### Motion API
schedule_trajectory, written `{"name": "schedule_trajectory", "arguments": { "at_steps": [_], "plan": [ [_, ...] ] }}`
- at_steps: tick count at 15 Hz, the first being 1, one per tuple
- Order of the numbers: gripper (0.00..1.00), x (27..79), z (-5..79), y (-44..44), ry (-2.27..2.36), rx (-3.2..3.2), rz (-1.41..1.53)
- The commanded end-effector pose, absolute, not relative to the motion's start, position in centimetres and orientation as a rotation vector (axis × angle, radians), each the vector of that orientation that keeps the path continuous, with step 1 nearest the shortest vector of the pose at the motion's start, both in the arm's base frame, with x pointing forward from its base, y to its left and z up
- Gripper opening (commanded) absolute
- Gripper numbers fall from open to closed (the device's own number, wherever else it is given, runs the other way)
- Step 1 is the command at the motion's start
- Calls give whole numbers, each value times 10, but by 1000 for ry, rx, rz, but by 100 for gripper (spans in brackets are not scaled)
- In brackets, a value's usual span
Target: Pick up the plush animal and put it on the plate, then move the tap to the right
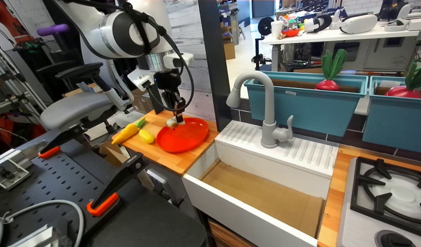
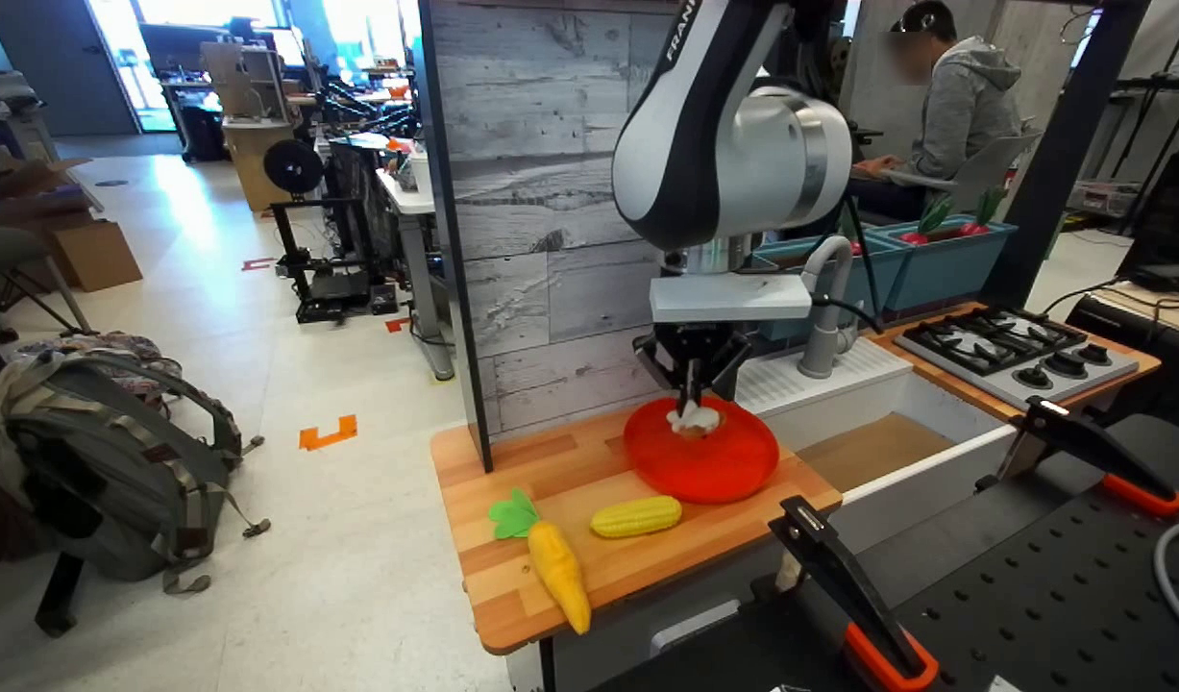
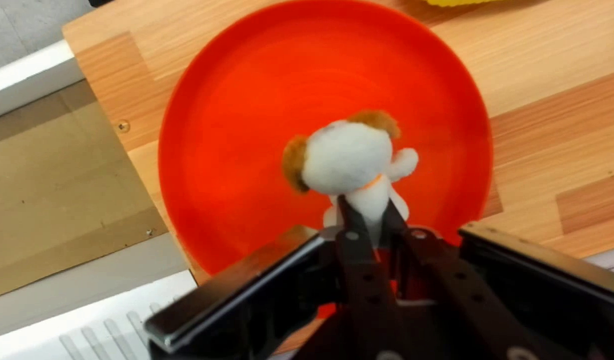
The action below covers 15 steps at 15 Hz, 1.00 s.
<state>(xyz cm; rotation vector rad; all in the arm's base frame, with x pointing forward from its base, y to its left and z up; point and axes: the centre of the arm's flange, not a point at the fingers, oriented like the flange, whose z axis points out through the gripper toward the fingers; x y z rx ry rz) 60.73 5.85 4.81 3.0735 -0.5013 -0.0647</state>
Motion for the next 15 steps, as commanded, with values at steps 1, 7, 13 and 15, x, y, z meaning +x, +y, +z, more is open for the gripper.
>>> {"name": "schedule_trajectory", "arguments": {
  "at_steps": [1,7,13,15],
  "plan": [
    [3,613,40,51,-558,3078,-92],
    [44,614,23,67,-495,3058,-140],
    [87,603,31,75,-444,3060,-149],
    [99,594,37,76,-417,3044,-130]
  ]
}}
